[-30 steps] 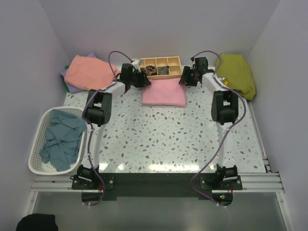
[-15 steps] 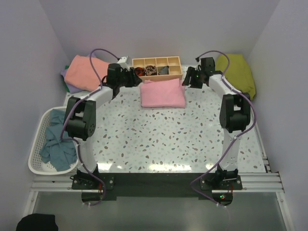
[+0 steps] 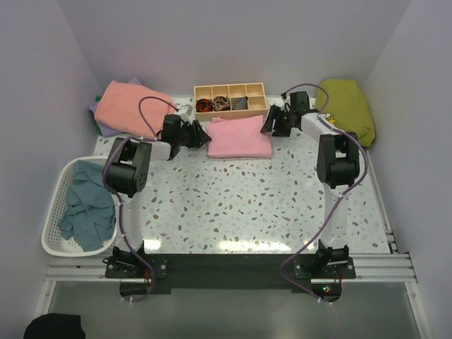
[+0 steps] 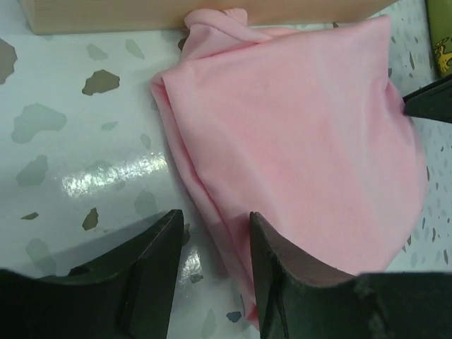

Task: Fold and stack the t-shirts
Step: Smooth out wrinkles on the folded tshirt

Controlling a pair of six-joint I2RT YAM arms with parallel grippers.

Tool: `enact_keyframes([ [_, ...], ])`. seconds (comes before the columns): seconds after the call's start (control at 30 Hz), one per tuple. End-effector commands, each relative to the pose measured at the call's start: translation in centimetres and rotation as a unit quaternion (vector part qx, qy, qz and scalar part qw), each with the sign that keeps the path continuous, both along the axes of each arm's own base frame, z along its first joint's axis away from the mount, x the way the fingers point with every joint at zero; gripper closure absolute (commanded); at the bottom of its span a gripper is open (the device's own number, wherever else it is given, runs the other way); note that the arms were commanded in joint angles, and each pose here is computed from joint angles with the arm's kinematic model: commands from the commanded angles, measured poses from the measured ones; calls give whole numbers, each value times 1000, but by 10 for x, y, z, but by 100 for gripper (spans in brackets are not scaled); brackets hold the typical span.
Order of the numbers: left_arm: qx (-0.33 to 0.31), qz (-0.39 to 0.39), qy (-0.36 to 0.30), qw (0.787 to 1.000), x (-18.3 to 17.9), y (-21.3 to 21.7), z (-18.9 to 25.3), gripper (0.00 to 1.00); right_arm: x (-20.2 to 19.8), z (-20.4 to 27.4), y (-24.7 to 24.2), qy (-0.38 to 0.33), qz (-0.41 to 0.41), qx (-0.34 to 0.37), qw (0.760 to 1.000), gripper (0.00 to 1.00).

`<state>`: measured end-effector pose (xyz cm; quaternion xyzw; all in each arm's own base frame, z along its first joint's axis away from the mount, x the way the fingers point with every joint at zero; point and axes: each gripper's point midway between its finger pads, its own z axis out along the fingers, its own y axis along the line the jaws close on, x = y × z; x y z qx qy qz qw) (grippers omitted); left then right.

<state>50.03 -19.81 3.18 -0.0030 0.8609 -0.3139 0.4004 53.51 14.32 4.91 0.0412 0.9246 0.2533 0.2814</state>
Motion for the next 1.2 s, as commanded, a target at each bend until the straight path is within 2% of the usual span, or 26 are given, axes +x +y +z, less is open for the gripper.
enact_keyframes([
  [0.0, -56, -16, -47, 997, 25, -17, 17, 52, 22, 5, 5, -22, 14, 9, 1000, 37],
  [0.3, -82, -33, -65, 994, 62, -33, 25, 51, 28, -30, 21, 11, 44, 39, 998, 36],
  [0.43, -89, -50, -88, 991, 82, -44, 41, 51, 20, -37, 39, 31, 80, 82, 993, 35],
  [0.5, -84, -65, -71, 992, 85, -50, 27, 51, 11, -46, 50, 50, 99, 106, 988, 35],
  [0.53, -83, -76, -84, 990, 91, -56, 36, 51, 7, -46, 54, 60, 109, 114, 986, 35],
  [0.6, -80, -93, -67, 990, 88, -64, 23, 51, -1, -51, 63, 74, 127, 127, 981, 42],
  [0.63, -76, -104, -69, 989, 85, -71, 23, 51, -7, -59, 64, 88, 130, 127, 979, 51],
  [0.7, -72, -116, -64, 989, 77, -78, 21, 51, -14, -63, 68, 95, 137, 136, 977, 66],
  [0.73, -70, -120, -53, 989, 68, -79, 12, 51, -19, -67, 68, 102, 136, 139, 976, 77],
  [0.8, -71, -125, -52, 988, 58, -82, 16, 52, -26, -68, 68, 109, 139, 145, 974, 83],
  [0.83, -71, -123, -28, 990, 42, -80, 0, 53, -34, -66, 67, 114, 140, 144, 973, 90],
  [0.9, -73, -118, -31, 990, 28, -77, 13, 53, -43, -64, 66, 115, 145, 139, 973, 92],
  [0.93, -70, -115, 2, 991, 2, -71, -8, 54, -54, -59, 64, 119, 145, 137, 973, 92],
  [0.97, -67, -105, -21, 992, -3, -68, 13, 54, -60, -58, 63, 120, 149, 134, 972, 92],
  [1.0, -62, -101, -17, 993, -15, -67, 12, 54, -75, -64, 60, 136, 147, 127, 972, 93],
  [1.03, -51, -91, 15, 994, -42, -58, -9, 54, -80, -62, 59, 135, 146, 124, 972, 92],
  [1.07, -49, -74, -2, 996, -47, -52, 9, 54, -82, -49, 57, 125, 146, 118, 974, 92],
  [1.1, -45, -66, 28, 996, -73, -44, -9, 55, -97, -55, 54, 145, 143, 112, 973, 92],
  [1.13, -51, -56, 37, 996, -83, -40, -8, 55, -103, -56, 51, 149, 139, 99, 974, 93],
  [1.17, -52, -42, 20, 998, -88, -35, 10, 55, -109, -47, 47, 146, 140, 87, 975, 93],
])
